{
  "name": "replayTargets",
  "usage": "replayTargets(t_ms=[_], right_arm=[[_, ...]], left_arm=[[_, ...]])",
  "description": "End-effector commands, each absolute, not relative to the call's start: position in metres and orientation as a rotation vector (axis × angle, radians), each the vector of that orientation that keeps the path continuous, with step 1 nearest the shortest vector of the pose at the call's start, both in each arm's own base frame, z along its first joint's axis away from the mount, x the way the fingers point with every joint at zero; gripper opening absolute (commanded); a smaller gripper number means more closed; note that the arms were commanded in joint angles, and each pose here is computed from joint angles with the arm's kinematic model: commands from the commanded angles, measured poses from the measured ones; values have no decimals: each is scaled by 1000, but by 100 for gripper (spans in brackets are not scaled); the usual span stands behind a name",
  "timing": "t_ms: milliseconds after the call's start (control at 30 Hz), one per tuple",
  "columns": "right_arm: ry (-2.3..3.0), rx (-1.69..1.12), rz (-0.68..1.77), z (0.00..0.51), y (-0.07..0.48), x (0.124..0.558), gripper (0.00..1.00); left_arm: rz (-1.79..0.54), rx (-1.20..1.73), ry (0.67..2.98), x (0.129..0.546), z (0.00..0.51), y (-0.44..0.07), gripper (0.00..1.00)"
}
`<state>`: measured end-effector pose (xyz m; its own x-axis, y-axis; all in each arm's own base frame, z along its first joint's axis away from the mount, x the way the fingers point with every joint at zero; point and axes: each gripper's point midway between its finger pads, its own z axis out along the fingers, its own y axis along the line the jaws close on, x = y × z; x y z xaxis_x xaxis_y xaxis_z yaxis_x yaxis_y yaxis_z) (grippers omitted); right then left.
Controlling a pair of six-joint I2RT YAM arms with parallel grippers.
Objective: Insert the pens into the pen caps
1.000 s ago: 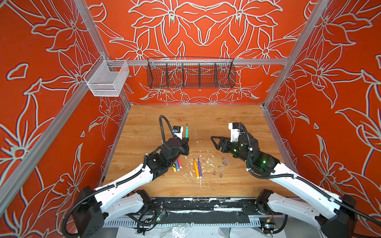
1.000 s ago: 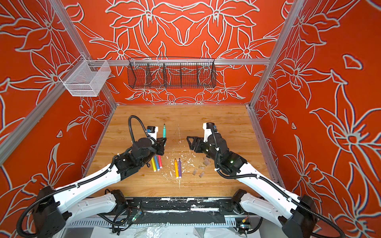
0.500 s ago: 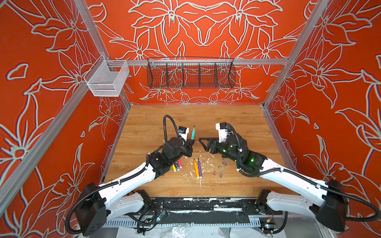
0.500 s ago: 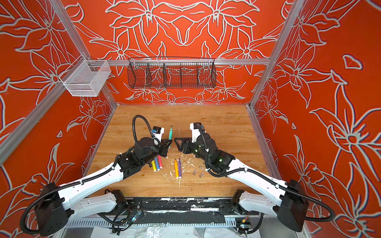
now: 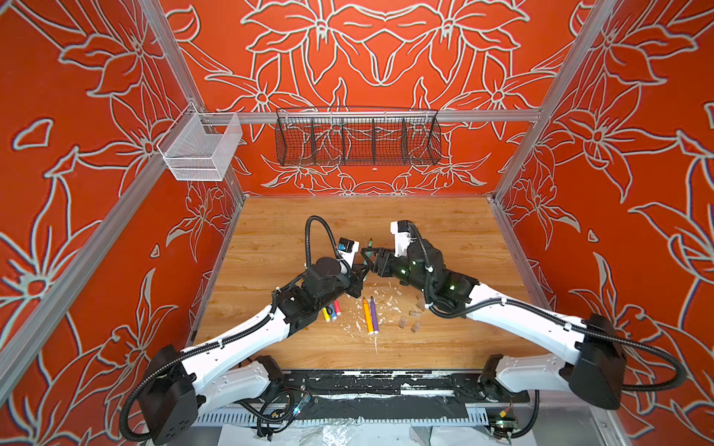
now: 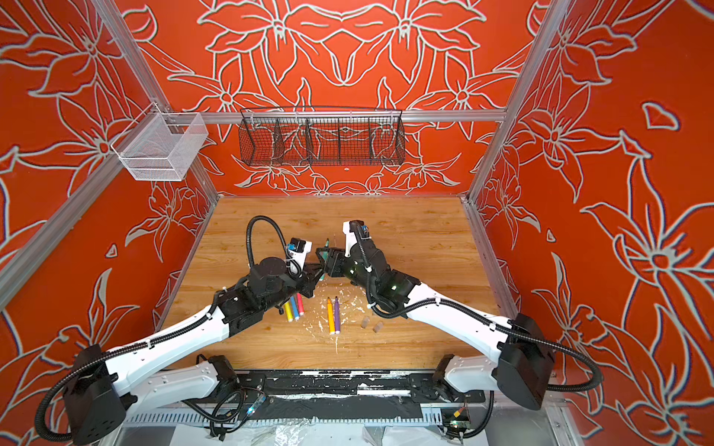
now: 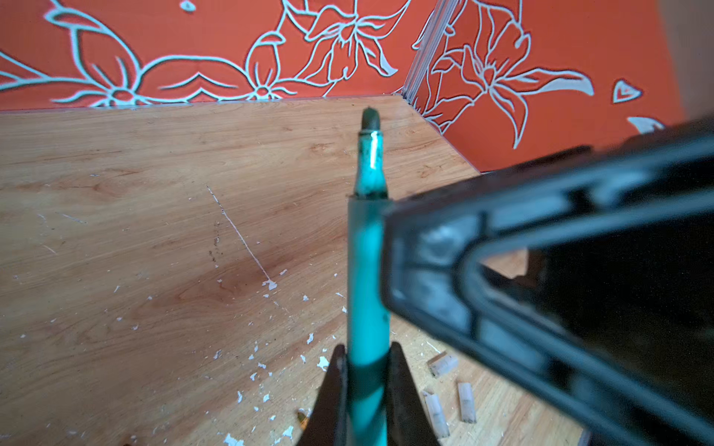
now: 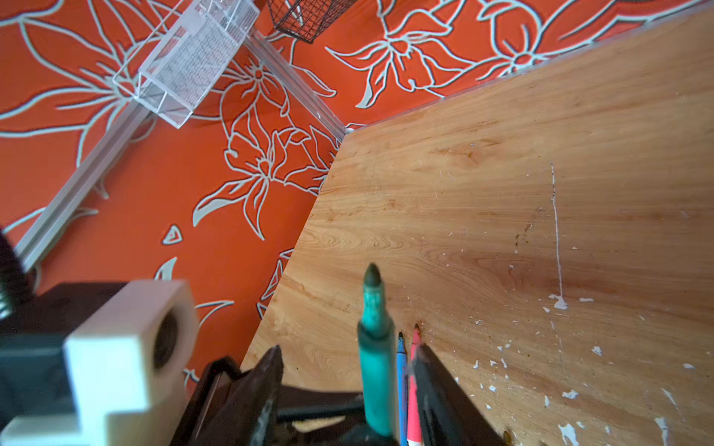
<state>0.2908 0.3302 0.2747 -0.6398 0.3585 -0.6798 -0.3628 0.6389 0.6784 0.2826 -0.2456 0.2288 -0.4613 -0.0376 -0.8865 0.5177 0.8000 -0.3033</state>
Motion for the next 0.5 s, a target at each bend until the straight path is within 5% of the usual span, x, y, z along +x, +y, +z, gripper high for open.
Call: replayTargets(t_ms=[0, 133, 367, 467], right_arm=[[1966, 78, 1053, 288, 331, 303, 52], [1972, 105, 1035, 283, 332, 309, 46], [1998, 115, 1035, 278, 337, 310, 0], [2002, 113, 1056, 277, 342, 303, 0]], left_arm=[[-713, 384, 1880, 281, 251, -250, 0], [-721, 390, 1871, 279, 252, -251, 0], [-720, 402, 1864, 277, 253, -251, 0], [-724, 410, 1853, 276, 253, -251, 23]])
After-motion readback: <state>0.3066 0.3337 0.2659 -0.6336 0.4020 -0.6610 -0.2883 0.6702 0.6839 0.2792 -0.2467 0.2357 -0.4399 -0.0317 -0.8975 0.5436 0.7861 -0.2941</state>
